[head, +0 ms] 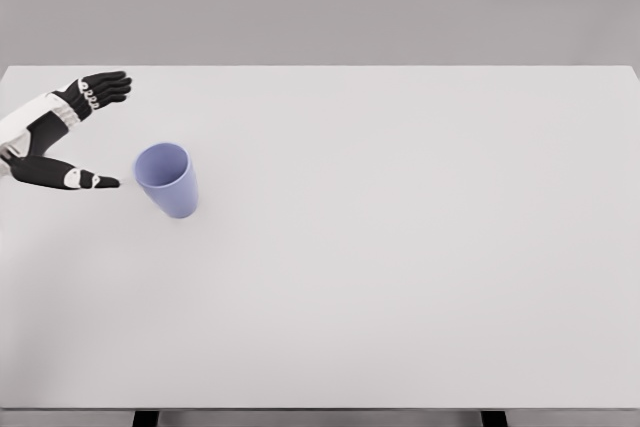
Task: Flip the cup with left arm and place it on the table
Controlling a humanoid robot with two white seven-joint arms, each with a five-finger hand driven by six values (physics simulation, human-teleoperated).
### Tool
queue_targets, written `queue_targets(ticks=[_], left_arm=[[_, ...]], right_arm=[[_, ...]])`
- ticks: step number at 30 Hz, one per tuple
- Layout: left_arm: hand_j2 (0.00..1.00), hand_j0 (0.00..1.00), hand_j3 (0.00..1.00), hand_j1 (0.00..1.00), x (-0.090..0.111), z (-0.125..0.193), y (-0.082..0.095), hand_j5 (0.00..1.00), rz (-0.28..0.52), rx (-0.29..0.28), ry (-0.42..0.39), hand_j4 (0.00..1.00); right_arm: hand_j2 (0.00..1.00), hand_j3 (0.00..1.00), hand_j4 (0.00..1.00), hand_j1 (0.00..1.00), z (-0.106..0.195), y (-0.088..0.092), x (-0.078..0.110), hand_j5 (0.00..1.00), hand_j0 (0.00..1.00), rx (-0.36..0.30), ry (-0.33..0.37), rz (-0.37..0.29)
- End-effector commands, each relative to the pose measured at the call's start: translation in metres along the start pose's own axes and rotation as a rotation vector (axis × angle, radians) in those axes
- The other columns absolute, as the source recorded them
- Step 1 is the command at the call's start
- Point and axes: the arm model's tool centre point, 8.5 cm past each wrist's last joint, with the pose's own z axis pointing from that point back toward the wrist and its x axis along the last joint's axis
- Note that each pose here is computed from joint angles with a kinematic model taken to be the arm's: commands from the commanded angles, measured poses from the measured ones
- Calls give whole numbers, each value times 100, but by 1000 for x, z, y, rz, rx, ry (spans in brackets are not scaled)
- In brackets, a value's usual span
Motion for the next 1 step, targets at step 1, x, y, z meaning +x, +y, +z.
queue_targets(ticks=[1], left_arm=[[100,100,100,100,3,3,2,100,-36,-20,14,100]], right_arm=[[100,100,100,100,0,0,0,100,100,0,-1,0]])
